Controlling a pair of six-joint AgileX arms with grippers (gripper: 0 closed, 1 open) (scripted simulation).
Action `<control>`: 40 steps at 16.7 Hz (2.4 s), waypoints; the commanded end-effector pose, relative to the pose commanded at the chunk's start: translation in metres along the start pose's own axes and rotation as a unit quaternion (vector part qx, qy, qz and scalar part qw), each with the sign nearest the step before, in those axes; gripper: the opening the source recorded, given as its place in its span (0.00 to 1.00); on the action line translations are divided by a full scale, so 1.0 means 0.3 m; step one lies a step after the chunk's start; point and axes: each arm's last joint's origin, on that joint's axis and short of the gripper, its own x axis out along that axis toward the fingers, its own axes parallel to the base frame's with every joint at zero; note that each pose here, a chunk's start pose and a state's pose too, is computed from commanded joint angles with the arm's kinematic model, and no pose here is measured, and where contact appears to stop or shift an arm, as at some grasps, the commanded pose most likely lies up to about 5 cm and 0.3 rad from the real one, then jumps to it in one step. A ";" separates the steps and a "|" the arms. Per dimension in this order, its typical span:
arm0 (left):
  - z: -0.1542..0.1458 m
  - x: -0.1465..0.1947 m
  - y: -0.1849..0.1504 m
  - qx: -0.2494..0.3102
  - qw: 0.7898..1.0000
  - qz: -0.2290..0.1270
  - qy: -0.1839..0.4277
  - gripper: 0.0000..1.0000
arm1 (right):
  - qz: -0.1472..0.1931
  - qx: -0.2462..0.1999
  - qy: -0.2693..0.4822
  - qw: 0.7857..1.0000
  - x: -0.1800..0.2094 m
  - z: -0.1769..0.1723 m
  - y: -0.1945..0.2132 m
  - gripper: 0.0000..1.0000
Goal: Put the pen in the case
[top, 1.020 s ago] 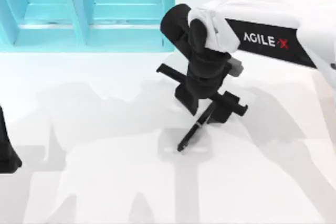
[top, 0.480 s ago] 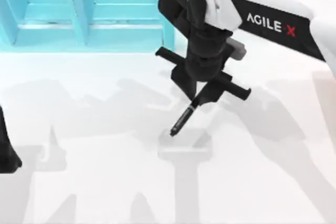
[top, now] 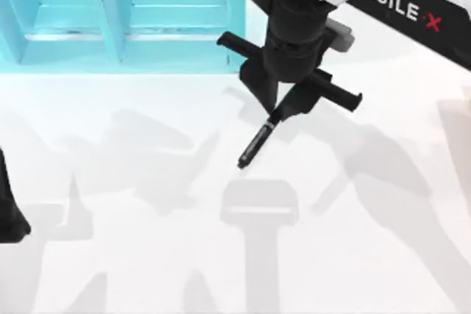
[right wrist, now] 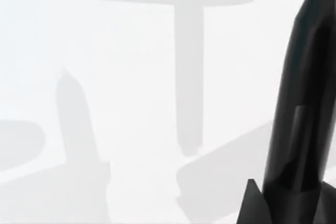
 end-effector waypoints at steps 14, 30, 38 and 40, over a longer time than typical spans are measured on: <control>0.000 0.000 0.000 0.000 1.000 0.000 0.000 1.00 | -0.002 0.221 0.014 0.975 -0.064 0.614 -0.602 0.00; 0.000 0.000 0.000 0.000 1.000 0.000 0.000 1.00 | 0.026 0.476 0.009 0.879 -0.164 0.713 -1.558 0.00; 0.000 0.000 0.000 0.000 1.000 0.000 0.000 1.00 | 0.006 0.464 0.023 0.885 -0.044 0.668 -1.459 0.00; 0.000 0.000 0.000 0.000 1.000 0.000 0.000 1.00 | 0.007 0.466 0.021 0.884 -0.008 0.657 -1.449 0.00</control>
